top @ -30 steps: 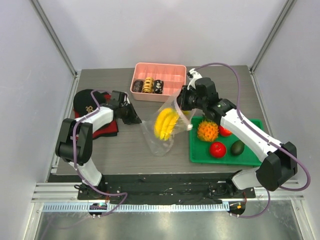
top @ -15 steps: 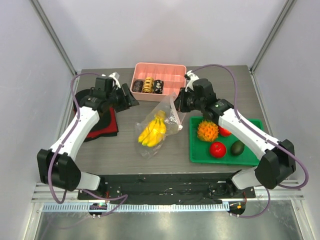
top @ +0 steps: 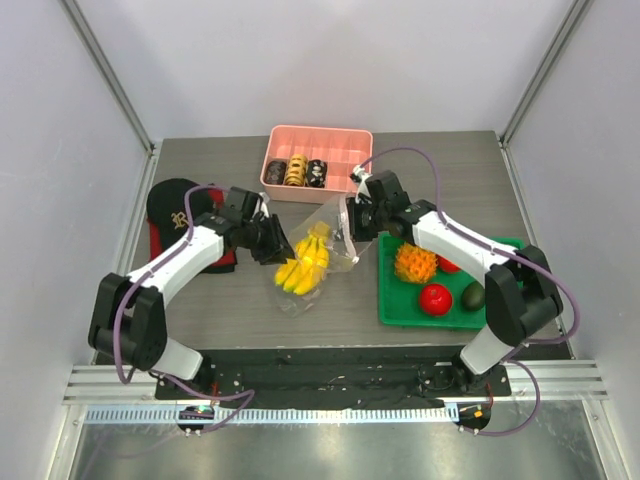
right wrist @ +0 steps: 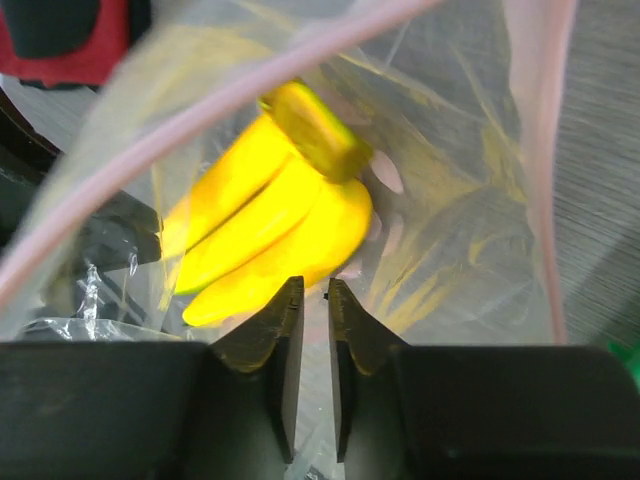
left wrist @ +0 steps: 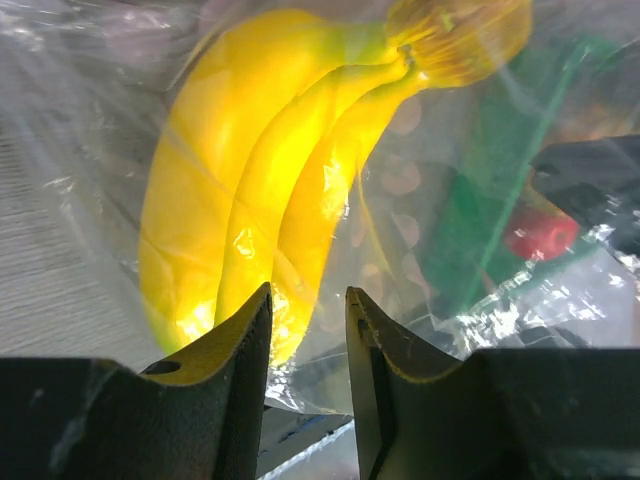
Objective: Open the zip-top bag and remove the fake food
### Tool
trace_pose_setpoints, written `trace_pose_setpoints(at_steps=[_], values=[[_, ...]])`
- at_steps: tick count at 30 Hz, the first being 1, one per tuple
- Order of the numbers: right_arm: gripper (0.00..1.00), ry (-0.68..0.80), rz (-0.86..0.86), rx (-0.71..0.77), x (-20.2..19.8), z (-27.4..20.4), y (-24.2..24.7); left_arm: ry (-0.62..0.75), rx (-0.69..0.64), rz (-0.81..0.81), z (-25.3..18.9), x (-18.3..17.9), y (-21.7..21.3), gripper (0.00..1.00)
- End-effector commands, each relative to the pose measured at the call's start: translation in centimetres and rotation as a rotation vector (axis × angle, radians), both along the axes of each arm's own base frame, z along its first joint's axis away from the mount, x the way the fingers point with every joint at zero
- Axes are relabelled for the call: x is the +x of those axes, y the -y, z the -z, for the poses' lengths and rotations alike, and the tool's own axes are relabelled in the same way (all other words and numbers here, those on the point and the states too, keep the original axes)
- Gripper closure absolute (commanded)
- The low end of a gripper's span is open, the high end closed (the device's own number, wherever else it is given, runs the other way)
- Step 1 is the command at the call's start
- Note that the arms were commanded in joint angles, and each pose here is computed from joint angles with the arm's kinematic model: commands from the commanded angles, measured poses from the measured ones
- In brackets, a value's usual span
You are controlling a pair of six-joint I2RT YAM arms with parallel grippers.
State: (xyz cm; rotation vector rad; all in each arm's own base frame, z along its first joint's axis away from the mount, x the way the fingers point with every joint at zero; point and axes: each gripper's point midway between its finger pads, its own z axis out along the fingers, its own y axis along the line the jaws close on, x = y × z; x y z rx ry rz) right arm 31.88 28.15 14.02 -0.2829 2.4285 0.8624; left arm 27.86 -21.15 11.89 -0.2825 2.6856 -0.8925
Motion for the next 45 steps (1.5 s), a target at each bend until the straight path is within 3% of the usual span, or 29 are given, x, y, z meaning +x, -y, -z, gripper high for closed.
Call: trace_pose_setpoints(at_steps=[1, 5, 9, 16, 20, 31, 41, 45], values=[[0.76, 0.008, -0.076, 0.03, 0.4, 0.5, -1.7, -0.012, -0.014, 0.012, 1.6, 0.3, 1.1, 0.65], [0.66, -0.04, -0.085, 0.047, 0.0, 1.3, -2.1, -0.012, 0.033, 0.015, 3.0, 0.0, 0.8, 0.65], [0.62, -0.054, -0.095, 0.053, -0.3, 1.5, -2.3, -0.018, 0.064, 0.015, 3.7, -0.4, 0.2, 0.66], [0.54, -0.109, -0.111, 0.066, -1.7, 1.6, -2.2, 0.106, 0.161, -0.015, -0.4, 0.9, -1.8, 0.67], [0.49, -0.144, -0.123, 0.076, -2.5, 2.1, -2.1, 0.051, 0.181, 0.014, 1.6, 0.8, -1.8, 0.71], [0.46, -0.202, -0.164, 0.075, -3.1, 4.6, -3.2, -0.104, 0.242, 0.016, 10.3, -0.5, -2.3, 0.85], [0.42, -0.209, -0.185, 0.11, -2.4, 6.6, -6.0, -0.09, 0.202, 0.041, 10.4, -0.4, -0.1, 0.86], [0.38, -0.089, -0.169, 0.065, -0.4, 6.7, -5.7, -0.105, 0.211, 0.048, 11.1, -1.0, -0.2, 0.87]])
